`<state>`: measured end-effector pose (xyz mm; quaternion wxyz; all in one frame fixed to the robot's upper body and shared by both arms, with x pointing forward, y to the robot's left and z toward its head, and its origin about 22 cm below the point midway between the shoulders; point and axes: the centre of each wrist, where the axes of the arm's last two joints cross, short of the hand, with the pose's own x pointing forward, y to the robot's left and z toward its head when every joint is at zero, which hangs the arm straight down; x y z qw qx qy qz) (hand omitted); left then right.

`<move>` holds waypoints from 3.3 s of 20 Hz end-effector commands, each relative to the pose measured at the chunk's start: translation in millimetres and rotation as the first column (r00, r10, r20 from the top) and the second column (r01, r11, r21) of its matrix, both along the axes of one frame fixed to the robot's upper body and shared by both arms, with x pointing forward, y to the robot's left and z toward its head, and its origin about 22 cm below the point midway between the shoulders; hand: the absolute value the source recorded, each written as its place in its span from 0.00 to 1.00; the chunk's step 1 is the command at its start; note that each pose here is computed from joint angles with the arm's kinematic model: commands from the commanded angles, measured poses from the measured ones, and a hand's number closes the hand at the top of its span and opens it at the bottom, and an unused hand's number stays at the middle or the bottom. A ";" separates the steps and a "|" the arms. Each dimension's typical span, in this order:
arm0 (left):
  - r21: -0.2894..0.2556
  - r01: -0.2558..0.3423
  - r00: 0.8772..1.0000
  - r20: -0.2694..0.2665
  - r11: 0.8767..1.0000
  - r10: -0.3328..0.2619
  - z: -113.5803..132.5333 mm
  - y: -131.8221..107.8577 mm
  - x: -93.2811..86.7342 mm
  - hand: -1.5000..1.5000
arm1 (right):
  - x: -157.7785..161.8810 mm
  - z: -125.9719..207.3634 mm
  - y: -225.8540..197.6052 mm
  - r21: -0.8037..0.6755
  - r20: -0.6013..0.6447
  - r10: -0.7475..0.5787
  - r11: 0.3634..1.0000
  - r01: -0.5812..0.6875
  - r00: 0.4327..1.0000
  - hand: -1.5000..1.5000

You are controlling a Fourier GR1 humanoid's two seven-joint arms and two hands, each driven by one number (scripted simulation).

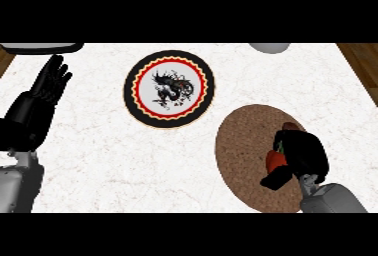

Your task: Pick the bell pepper from the placemat and place it in the plate

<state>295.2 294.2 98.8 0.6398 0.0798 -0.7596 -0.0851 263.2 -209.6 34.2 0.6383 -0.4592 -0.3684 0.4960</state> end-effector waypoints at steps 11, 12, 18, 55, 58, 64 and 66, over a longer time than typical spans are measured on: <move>0.011 0.039 0.999 0.011 0.999 -0.040 -7.5 -0.2 -5.7 0.50 | -87.4 71.1 40.4 0.176 0.335 -0.422 0.906 0.384 0.843 1.00; 0.013 0.052 0.999 0.004 0.999 -0.052 -5.9 -9.1 -6.3 0.50 | -85.5 88.7 32.4 0.177 0.395 -0.362 0.932 0.317 0.844 1.00; 0.008 0.058 0.998 0.014 0.998 -0.058 6.6 -11.1 -2.9 0.50 | -75.5 126.6 76.1 0.364 0.547 -0.278 0.928 0.075 0.789 1.00; 0.014 0.144 0.988 0.062 0.990 -0.144 26.2 -45.0 31.4 0.50 | 165.1 99.1 176.6 0.539 0.388 -0.382 0.832 0.130 0.838 1.00; 0.006 0.148 0.988 0.049 0.989 -0.148 26.0 -53.2 23.2 0.50 | 166.2 68.5 161.5 0.554 0.357 -0.409 0.817 0.163 0.840 0.00; 0.003 0.178 0.983 0.042 0.984 -0.178 13.0 -60.3 25.2 0.50 | 170.1 75.9 160.0 0.662 0.397 -0.410 0.747 0.053 0.821 0.00; 0.003 0.169 0.985 0.038 0.986 -0.169 19.5 -57.7 30.9 0.50 | 171.6 86.9 163.8 0.692 0.456 -0.435 0.722 -0.003 0.776 0.00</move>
